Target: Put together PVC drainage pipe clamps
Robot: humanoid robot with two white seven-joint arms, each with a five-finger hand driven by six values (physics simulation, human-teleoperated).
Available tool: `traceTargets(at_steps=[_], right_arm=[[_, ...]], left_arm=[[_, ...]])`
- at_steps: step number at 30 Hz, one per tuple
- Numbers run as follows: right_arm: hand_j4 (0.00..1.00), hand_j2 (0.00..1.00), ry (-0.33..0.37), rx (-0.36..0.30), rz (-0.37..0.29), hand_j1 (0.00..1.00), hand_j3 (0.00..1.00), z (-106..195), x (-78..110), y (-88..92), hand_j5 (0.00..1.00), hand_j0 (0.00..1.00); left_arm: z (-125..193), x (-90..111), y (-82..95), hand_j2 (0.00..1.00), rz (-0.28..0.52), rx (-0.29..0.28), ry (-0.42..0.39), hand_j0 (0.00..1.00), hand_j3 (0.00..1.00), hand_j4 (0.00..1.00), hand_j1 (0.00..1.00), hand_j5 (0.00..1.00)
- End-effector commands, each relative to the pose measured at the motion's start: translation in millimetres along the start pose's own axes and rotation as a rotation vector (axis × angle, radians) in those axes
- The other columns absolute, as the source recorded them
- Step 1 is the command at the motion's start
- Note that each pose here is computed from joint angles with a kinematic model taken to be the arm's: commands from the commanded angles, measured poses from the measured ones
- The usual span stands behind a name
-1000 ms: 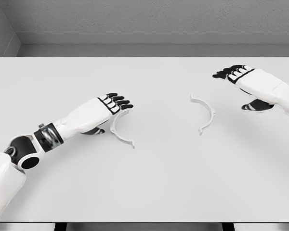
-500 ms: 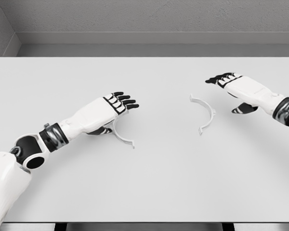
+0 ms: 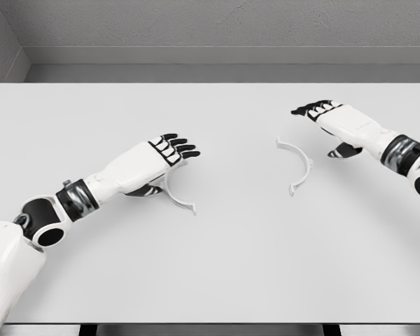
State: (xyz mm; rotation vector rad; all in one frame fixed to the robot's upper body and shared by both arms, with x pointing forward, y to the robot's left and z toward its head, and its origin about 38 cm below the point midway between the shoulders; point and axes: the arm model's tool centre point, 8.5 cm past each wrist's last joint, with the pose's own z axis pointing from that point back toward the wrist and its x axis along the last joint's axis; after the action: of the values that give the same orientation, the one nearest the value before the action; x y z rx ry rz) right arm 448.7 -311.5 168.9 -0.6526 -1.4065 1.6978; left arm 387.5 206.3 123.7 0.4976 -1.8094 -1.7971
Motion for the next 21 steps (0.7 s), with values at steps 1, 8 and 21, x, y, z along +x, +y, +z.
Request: traceTargets(at_steps=[1, 8, 21], right_arm=[[1.00, 1.00, 0.005, 0.002, -0.012, 1.00, 1.00, -8, 0.4, 5.9, 1.00, 1.00], [1.00, 1.00, 0.014, 0.043, 0.000, 1.00, 1.00, -17, -2.3, 17.6, 1.00, 1.00], [1.00, 1.00, 0.025, 0.048, -0.017, 1.00, 1.00, -23, -3.8, 25.8, 1.00, 1.00]], left_arm=[[0, 0, -0.4, 1.00, 0.007, 0.002, -0.001, 1.00, 1.00, 1.00, 1.00, 1.00], [-5, 7, -5.2, 1.00, 0.013, -0.006, -0.020, 1.00, 1.00, 1.00, 1.00, 1.00], [-13, 12, -5.6, 1.00, 0.021, 0.002, -0.035, 1.00, 1.00, 1.00, 1.00, 1.00]])
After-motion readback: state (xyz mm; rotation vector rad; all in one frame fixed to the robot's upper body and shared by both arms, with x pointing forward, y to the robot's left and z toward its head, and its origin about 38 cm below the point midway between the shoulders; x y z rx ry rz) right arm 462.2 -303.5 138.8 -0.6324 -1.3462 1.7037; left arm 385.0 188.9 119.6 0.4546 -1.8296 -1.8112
